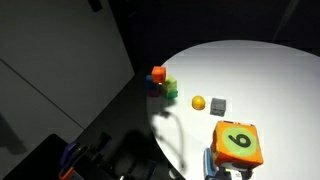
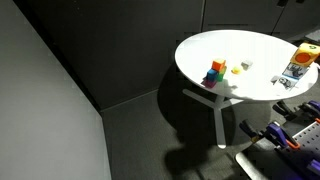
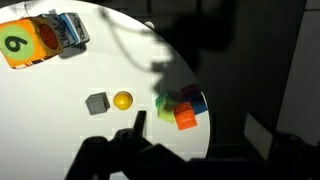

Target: Put the grey block on the orange block

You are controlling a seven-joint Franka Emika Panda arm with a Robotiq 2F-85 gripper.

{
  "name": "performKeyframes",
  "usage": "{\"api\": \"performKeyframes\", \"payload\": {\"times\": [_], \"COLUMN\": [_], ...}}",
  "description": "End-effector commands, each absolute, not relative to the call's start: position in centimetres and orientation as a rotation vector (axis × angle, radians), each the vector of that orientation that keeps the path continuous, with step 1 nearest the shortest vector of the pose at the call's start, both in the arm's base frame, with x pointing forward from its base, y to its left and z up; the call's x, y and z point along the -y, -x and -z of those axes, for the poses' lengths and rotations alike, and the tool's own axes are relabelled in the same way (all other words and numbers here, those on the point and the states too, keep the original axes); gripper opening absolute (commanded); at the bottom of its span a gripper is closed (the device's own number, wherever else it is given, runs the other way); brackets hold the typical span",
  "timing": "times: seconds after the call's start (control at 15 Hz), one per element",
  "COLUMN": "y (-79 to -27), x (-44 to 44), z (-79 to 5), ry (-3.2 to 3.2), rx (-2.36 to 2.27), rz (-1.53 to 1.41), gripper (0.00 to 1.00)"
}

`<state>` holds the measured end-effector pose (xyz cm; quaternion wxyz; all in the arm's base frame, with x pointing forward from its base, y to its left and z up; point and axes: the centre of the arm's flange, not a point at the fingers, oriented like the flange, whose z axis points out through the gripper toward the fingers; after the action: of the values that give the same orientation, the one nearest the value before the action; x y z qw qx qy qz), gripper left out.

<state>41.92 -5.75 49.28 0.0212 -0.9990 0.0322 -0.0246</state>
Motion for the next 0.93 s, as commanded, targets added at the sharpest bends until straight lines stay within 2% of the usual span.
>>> {"api": "performKeyframes", "payload": {"times": [0.0, 0.87], "y": [-43.6, -43.3], "x": [7.1, 6.8], "z": [-48.8, -47.0], "ry": [3.095, 3.107], "rx": [-0.104, -0.121], "rz": [0.048, 0.021], "gripper": [1.0, 1.0]}}
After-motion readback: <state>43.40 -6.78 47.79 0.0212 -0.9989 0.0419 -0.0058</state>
